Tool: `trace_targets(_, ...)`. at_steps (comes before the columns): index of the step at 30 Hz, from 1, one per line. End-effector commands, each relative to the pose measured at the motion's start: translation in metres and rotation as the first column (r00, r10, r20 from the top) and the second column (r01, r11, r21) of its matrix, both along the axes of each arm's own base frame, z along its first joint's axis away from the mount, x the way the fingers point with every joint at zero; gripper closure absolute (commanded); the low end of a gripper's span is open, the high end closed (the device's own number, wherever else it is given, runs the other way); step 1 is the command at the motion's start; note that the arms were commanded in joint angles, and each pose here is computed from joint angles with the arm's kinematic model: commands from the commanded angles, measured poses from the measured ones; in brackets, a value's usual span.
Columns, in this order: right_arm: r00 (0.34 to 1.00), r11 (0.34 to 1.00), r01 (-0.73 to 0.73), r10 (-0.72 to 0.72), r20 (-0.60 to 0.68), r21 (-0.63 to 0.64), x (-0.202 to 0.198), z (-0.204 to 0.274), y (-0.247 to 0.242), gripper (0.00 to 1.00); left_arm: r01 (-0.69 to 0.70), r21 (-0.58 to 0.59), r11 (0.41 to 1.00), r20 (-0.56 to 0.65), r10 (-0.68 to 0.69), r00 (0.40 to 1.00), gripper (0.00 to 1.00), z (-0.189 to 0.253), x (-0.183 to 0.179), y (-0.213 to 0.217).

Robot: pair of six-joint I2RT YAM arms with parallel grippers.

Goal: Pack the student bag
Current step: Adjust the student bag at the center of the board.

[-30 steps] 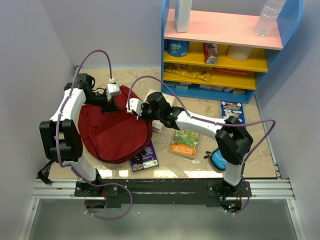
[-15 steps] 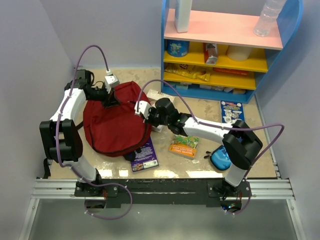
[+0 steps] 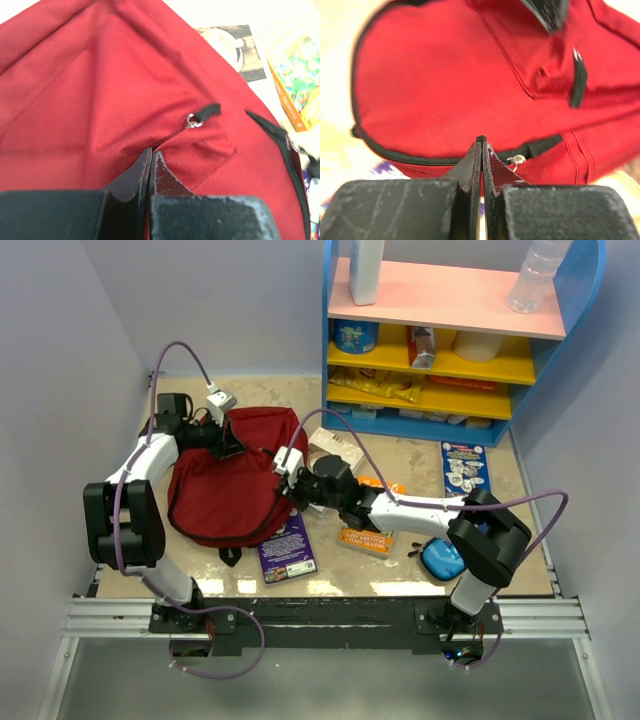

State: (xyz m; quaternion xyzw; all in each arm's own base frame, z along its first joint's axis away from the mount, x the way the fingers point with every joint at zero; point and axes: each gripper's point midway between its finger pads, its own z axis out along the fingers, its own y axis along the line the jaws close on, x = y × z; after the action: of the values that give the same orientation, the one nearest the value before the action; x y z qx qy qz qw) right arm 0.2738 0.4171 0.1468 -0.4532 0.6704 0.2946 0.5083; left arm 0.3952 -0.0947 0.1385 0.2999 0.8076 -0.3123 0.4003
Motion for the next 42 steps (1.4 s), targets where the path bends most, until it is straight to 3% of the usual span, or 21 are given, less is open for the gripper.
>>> trace_targets(1,0.999,0.988,-0.032,0.035,-0.015,0.154,-0.017,0.032,0.031,1.0,-0.093,-0.035,0.995,0.137,0.097,0.986,1.0,0.044,0.019,0.002)
trace_targets(8,0.998,0.993,-0.022,0.028,-0.047,0.114,-0.017,0.018,0.03,1.0,-0.057,-0.025,0.998,0.119,0.059,0.991,1.0,0.05,0.004,-0.003)
trace_targets(9,0.998,0.994,-0.025,0.032,-0.061,0.109,-0.019,0.013,0.03,0.96,-0.052,-0.018,0.999,0.114,0.053,0.992,0.97,0.048,0.003,-0.003)
trace_targets(10,0.997,0.994,-0.026,0.033,-0.065,0.106,-0.019,0.011,0.029,0.92,-0.047,0.0,0.999,0.111,0.046,0.993,0.78,0.045,0.004,-0.002)
trace_targets(12,0.996,0.994,-0.041,0.049,-0.074,0.1,-0.023,0.008,0.03,0.83,-0.041,0.023,0.999,0.087,0.039,0.995,0.61,0.044,0.001,0.001)
trace_targets(13,0.994,0.994,-0.031,0.041,-0.106,0.102,-0.023,0.005,0.031,0.79,-0.017,0.052,0.999,0.087,0.012,0.996,0.4,0.043,-0.002,0.003)
trace_targets(14,0.992,0.995,-0.038,0.049,-0.116,0.094,-0.025,0.002,0.031,0.69,-0.006,0.065,0.998,0.093,0.0,0.996,0.28,0.044,-0.004,0.003)
trace_targets(16,0.991,0.995,-0.038,0.05,-0.126,0.092,-0.025,0.0,0.032,0.63,0.035,0.098,0.995,0.13,-0.047,0.99,0.11,0.051,-0.01,0.006)
trace_targets(19,0.991,0.994,-0.024,0.037,-0.13,0.106,-0.023,0.007,0.03,0.59,0.107,0.131,0.986,0.19,-0.131,0.973,0.02,0.065,-0.022,0.005)
trace_targets(24,0.977,0.976,0.092,-0.05,-0.209,0.197,0.001,0.04,0.003,0.58,0.255,0.158,0.954,0.221,-0.286,0.932,0.0,0.075,-0.047,-0.005)
trace_targets(27,0.949,0.957,0.199,-0.134,-0.285,0.212,0.026,0.057,-0.017,0.57,0.396,0.166,0.903,0.212,-0.425,0.88,0.0,0.065,-0.075,-0.021)
trace_targets(32,0.859,0.914,0.397,-0.34,-0.383,0.08,0.063,0.033,-0.047,0.58,0.573,0.196,0.796,0.155,-0.602,0.783,0.0,0.032,-0.118,-0.049)
trace_targets(37,0.781,0.848,0.529,-0.47,-0.412,0.034,0.079,0.012,-0.065,0.55,0.573,0.238,0.784,0.109,-0.608,0.786,0.06,0.006,-0.123,-0.062)
trace_targets(42,0.743,0.833,0.554,-0.49,-0.456,0.008,0.08,-0.001,-0.065,0.54,0.582,0.246,0.775,0.073,-0.613,0.786,0.11,-0.003,-0.124,-0.065)
